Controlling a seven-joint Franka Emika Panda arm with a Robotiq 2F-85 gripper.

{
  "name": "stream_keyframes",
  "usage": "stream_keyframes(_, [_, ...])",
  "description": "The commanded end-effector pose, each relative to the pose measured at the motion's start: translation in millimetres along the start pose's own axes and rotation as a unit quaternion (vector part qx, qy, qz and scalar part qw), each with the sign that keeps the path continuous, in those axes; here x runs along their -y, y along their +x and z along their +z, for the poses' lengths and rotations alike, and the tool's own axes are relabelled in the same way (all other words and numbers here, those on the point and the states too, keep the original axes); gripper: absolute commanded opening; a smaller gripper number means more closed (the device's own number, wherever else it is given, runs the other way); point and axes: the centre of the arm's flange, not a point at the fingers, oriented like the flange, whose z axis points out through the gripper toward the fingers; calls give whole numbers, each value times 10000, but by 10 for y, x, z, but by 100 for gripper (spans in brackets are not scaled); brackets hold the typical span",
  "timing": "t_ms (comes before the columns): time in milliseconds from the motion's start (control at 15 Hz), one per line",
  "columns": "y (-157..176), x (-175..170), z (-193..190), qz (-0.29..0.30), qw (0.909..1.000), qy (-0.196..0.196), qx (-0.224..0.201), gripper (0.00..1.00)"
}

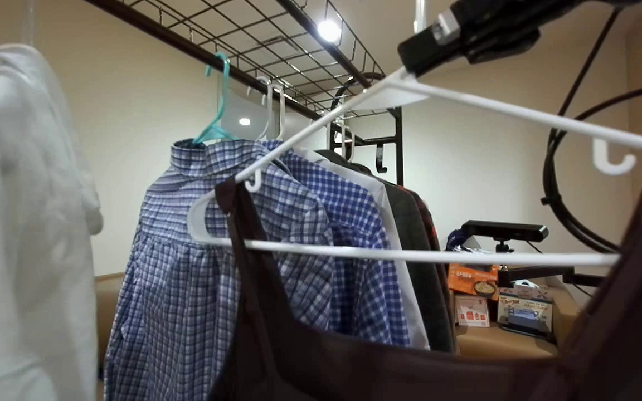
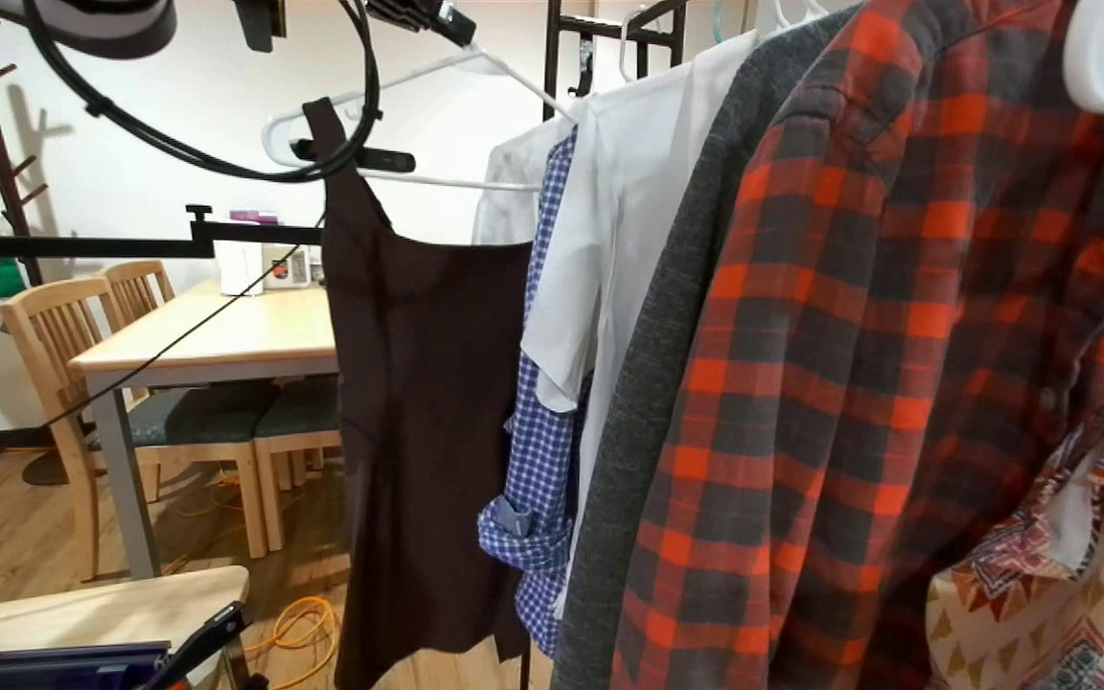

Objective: Unhang the brown dress and move it to the back

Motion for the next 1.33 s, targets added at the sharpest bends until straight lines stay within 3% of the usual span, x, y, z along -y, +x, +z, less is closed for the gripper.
stream_keyframes(0, [550, 105, 301, -104, 9985, -354, -412, 7])
stream_keyframes(67, [652, 134, 357, -165, 9978, -415, -496, 7])
stream_keyframes(133, [314, -2, 169, -96, 9991, -349, -231, 8])
stream_keyframes(533, [508, 31, 329, -135, 9983, -468, -305, 8])
stream_keyframes(800, [424, 482, 466, 30, 9966, -828, -39, 7])
stream_keyframes(1067, [418, 873, 781, 278, 9929, -1094, -365, 7])
stream_keyframes(1267, [555, 975, 1078, 293, 9874, -1395, -683, 7])
